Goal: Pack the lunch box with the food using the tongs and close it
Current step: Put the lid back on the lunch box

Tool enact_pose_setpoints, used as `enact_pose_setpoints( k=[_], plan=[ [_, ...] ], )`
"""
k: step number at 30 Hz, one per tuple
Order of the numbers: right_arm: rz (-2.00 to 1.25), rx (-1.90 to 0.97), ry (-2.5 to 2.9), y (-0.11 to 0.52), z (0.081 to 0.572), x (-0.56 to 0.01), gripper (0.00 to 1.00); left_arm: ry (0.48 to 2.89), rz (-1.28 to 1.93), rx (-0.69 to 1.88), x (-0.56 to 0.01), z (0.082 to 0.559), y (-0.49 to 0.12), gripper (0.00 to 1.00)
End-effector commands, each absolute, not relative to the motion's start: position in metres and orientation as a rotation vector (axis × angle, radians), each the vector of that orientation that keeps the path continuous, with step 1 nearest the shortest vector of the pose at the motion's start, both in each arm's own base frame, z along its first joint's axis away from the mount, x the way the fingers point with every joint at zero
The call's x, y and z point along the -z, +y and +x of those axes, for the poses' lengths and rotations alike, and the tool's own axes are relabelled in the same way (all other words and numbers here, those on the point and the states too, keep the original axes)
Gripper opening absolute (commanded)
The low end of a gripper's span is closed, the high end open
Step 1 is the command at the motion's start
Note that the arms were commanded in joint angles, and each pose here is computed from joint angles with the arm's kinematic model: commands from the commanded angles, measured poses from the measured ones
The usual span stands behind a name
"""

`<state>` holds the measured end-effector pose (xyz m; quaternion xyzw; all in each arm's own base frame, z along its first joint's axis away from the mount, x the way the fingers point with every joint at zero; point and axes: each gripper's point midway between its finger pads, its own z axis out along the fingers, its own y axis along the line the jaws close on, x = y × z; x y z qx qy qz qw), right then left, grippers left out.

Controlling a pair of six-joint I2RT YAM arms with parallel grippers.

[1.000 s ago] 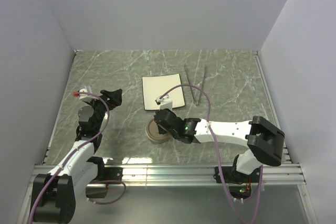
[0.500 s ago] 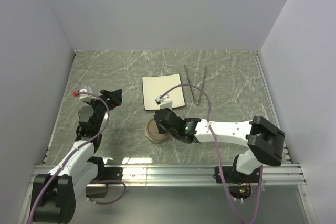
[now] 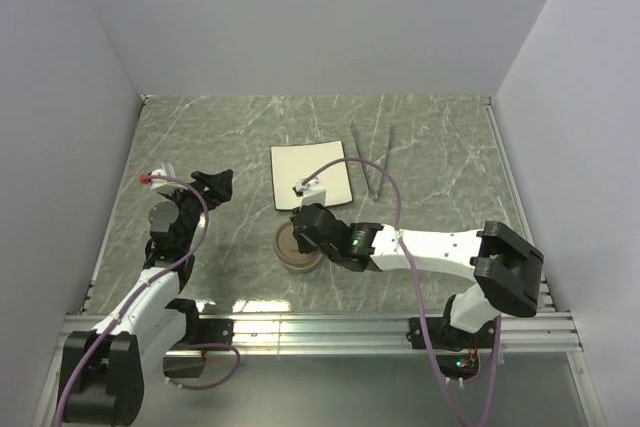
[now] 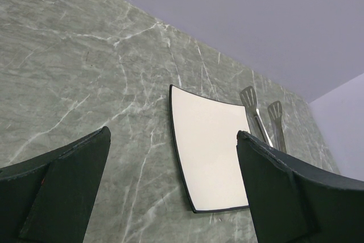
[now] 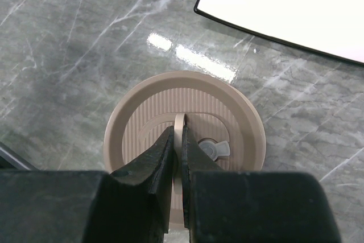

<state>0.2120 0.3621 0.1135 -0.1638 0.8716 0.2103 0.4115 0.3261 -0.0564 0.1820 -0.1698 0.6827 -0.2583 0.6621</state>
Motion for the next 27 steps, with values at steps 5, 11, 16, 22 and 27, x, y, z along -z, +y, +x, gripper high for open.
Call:
enact_pose_setpoints(
  k=[5, 11, 16, 22, 27],
  plan=[
    [-0.387, -0.521, 2.167, 0.371, 0.223, -0.124, 0.00, 1.505, -0.372, 0.596, -0.190, 0.325, -0.056, 1.00],
    [-0.391, -0.492, 2.165, 0.367, 0.224, -0.122, 0.00, 1.508, -0.372, 0.597, -0.190, 0.325, -0.057, 0.99],
    [-0.395, -0.478, 2.178, 0.368, 0.224, -0.115, 0.00, 1.506, -0.372, 0.596, -0.190, 0.325, -0.056, 1.00],
    [-0.406, -0.464, 2.197, 0.369, 0.224, -0.106, 0.00, 1.507, -0.371, 0.597, -0.190, 0.325, -0.057, 1.00],
    [-0.391, -0.446, 2.201, 0.365, 0.225, -0.105, 0.00, 1.506, -0.372, 0.596, -0.190, 0.325, -0.056, 0.99]
  ],
)
